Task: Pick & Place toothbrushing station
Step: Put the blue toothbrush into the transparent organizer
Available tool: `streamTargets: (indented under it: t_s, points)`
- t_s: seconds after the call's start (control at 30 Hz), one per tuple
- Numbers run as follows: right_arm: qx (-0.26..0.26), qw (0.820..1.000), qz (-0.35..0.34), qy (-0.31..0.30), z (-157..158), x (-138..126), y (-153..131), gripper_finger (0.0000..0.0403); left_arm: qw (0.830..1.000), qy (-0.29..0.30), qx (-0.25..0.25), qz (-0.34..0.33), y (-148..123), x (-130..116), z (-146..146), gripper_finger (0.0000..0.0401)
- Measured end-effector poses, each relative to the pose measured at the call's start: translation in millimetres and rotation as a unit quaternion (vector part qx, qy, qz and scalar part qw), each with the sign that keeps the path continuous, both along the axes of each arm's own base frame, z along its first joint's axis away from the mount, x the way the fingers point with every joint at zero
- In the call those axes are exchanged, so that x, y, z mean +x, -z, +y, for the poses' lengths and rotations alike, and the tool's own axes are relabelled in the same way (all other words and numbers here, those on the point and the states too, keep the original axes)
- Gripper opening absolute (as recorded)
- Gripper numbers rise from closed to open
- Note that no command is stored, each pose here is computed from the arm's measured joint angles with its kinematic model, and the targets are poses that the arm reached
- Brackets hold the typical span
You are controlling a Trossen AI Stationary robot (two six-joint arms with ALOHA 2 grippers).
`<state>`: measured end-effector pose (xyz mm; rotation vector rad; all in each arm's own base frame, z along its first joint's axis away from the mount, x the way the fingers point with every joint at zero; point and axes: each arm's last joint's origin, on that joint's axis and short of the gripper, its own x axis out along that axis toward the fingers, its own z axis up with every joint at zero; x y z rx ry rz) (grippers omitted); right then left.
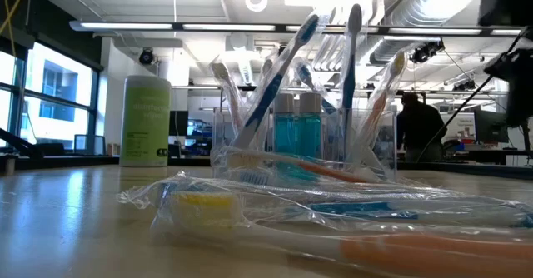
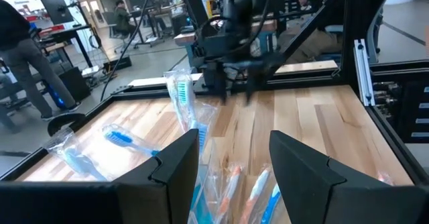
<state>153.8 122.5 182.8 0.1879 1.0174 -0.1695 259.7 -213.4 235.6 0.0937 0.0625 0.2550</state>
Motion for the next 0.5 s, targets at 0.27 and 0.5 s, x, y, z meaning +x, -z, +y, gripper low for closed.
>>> streamTargets:
  t_s: [0.27,0.5]
  points:
    - [-0.153,0.977,-0.112,0.097,-31.0,-2.6,35.7,0.0200,1.000,0.000,0.003,0.001,0.0,0.0,0.0,0.0176]
    - [-0.119,0.975,-0.164,0.087,-43.2,-0.9,61.2,0.0192,1.000,0.003,0.003,0.001,0.0,-1.2,-1.4,0.0176]
